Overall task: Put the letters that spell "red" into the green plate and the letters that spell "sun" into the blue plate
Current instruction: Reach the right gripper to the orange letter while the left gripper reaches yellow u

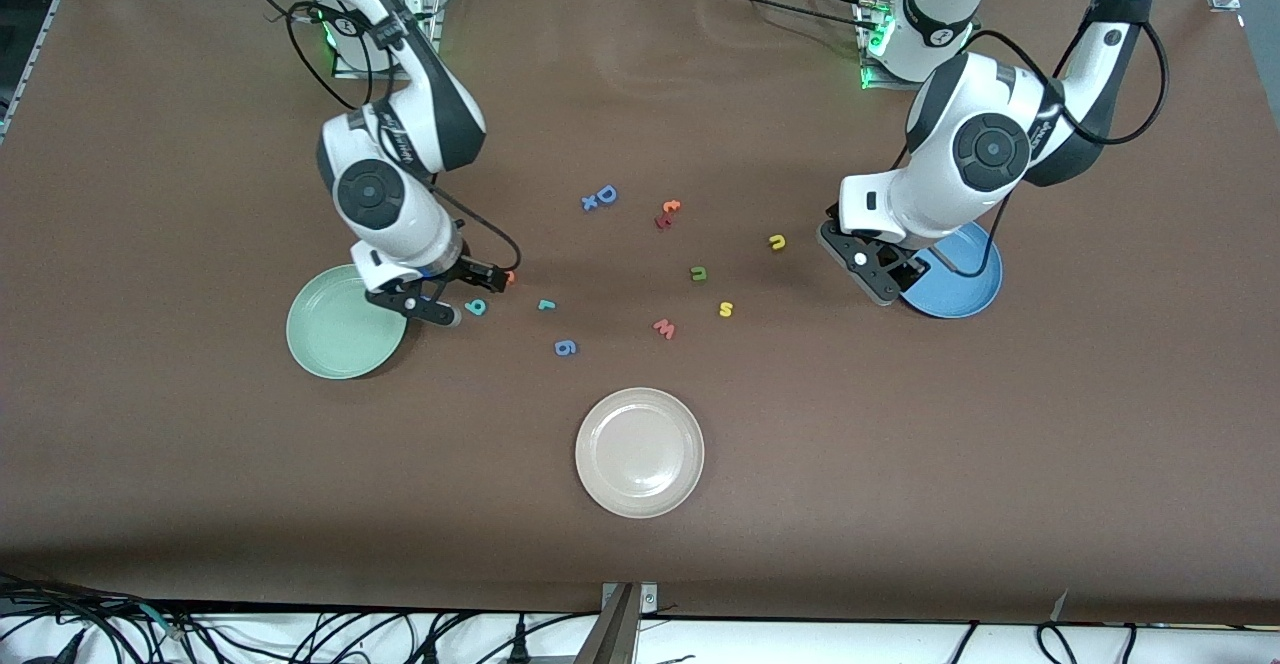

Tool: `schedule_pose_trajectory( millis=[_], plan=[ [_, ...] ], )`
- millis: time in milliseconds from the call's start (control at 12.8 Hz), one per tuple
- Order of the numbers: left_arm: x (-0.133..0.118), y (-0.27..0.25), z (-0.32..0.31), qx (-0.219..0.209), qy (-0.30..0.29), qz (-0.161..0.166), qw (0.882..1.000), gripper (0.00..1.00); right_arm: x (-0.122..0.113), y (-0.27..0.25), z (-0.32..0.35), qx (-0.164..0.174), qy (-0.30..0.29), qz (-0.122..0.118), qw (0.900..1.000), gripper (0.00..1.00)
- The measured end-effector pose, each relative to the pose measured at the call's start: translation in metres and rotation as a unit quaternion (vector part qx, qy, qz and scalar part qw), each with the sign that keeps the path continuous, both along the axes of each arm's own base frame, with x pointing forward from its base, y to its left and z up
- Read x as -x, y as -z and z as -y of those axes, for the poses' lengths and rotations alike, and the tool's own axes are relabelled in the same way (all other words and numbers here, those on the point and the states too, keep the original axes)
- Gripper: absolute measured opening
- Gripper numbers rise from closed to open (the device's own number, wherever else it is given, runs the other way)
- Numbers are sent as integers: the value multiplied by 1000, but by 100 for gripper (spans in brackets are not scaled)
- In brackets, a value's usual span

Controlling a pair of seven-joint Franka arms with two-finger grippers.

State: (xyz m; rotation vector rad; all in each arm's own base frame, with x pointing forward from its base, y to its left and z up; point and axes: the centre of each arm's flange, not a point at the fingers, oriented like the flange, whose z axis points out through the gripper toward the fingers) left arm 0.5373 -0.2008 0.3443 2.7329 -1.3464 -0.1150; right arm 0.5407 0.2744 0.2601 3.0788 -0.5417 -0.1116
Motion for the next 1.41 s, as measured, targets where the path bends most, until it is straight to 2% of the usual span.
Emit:
schedule_pose_trajectory(
  millis=[235, 391, 470, 548, 626, 704, 1174, 1409],
  plan=[
    [4, 25, 17, 10, 44, 14, 999, 100, 24, 35, -27, 2, 42, 4, 999, 96],
    [20, 58, 31, 16, 57, 31, 998, 100, 26, 41, -28, 4, 54, 3, 999, 91],
    [29, 75, 35, 18, 61, 37, 997, 100, 26, 44, -26, 3, 61, 6, 998, 85],
    [36, 87, 38, 19, 66, 39, 997, 100, 27, 47, -24, 2, 65, 8, 998, 85],
    [43, 94, 43, 19, 72, 37, 997, 100, 29, 52, -22, 3, 66, 7, 998, 79],
    [48, 100, 51, 20, 78, 37, 996, 100, 31, 56, -21, 4, 67, 5, 998, 66],
    [74, 135, 66, 13, 97, 12, 995, 99, 36, 75, -18, 15, 61, -4, 998, 54],
    [88, 145, 67, 3, 119, 14, 993, 98, 36, 80, -19, 14, 61, -3, 998, 54]
  ],
)
